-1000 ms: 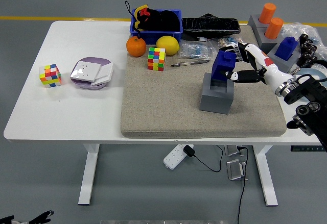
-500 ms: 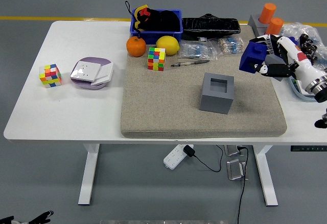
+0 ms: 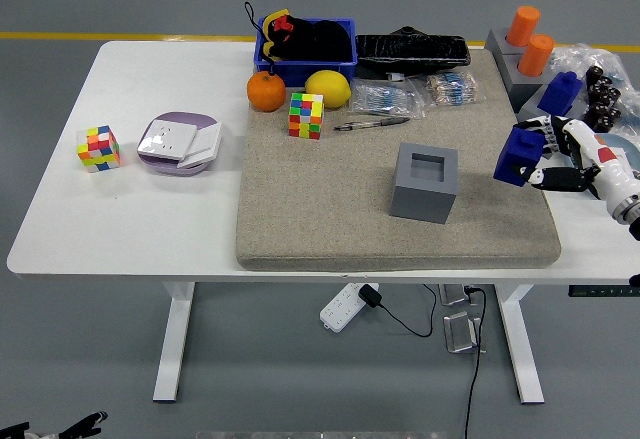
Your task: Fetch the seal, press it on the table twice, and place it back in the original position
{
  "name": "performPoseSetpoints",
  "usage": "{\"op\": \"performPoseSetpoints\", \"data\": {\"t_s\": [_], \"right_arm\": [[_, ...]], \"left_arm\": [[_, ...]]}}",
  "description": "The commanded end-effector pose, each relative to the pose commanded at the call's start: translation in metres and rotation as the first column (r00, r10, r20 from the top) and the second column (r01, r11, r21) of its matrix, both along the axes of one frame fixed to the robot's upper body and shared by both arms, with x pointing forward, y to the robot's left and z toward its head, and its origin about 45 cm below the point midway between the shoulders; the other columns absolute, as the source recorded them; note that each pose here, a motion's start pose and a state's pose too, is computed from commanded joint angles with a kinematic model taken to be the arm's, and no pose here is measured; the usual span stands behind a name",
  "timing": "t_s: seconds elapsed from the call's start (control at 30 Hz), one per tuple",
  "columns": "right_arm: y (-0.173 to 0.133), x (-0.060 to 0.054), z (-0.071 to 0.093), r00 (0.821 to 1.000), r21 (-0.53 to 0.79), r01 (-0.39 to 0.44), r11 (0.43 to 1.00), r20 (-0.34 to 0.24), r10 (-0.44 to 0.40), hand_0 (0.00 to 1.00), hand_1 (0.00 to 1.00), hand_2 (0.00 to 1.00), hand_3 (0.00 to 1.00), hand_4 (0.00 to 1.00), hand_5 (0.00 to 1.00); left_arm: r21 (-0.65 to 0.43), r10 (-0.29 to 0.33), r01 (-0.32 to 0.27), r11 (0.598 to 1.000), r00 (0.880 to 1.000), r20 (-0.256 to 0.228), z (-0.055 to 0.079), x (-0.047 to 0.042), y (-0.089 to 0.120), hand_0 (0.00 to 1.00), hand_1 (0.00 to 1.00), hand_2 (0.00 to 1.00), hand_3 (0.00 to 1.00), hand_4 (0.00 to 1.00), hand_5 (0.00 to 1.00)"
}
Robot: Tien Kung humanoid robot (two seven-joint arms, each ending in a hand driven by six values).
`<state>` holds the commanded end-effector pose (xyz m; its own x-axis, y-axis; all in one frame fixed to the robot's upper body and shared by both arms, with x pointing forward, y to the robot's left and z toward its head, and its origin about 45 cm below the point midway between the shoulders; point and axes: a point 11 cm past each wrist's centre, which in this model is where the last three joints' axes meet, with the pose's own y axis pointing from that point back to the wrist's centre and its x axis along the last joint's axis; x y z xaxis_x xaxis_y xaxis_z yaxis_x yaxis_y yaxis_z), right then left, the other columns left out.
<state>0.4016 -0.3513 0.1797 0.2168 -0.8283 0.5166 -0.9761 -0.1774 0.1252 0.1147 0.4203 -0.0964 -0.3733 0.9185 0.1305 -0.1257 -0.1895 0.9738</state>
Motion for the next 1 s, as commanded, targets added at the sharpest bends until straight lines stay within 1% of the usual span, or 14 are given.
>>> {"op": "performPoseSetpoints", "data": {"t_s": [0.1,0.63,0.77,1.0], "right_arm": [[0.004,-0.004,-0.011,1.0,0.004,-0.003,1.0,-0.025,0.003,0.573,0.456,0.464,0.483,0.656,0.002],[0.007,-0.013,-0.049,0.993,0.005,0.018,1.0,-0.114,-0.017,0.572,0.453,0.462,0.481,0.659,0.002],[0.007,-0.016,-0.055,0.991,0.002,0.021,1.0,-0.129,-0.021,0.567,0.45,0.461,0.474,0.658,0.002],[0.005,-0.019,-0.06,0.989,-0.004,0.024,1.0,-0.143,-0.025,0.565,0.448,0.457,0.474,0.662,0.002]], "left_arm": [[0.001,-0.002,0.002,1.0,1.0,-0.004,0.0,-0.0007,0.0,0.814,0.79,0.769,0.804,0.693,0.424],[0.007,-0.01,0.01,1.0,1.0,-0.012,0.001,-0.0019,0.003,0.814,0.79,0.768,0.804,0.693,0.423],[0.005,-0.01,0.01,1.0,1.0,-0.013,0.0,-0.0024,0.002,0.814,0.79,0.768,0.804,0.693,0.423],[0.0,-0.008,0.008,1.0,1.0,-0.012,-0.001,-0.0035,-0.001,0.814,0.79,0.768,0.804,0.693,0.423]]}}
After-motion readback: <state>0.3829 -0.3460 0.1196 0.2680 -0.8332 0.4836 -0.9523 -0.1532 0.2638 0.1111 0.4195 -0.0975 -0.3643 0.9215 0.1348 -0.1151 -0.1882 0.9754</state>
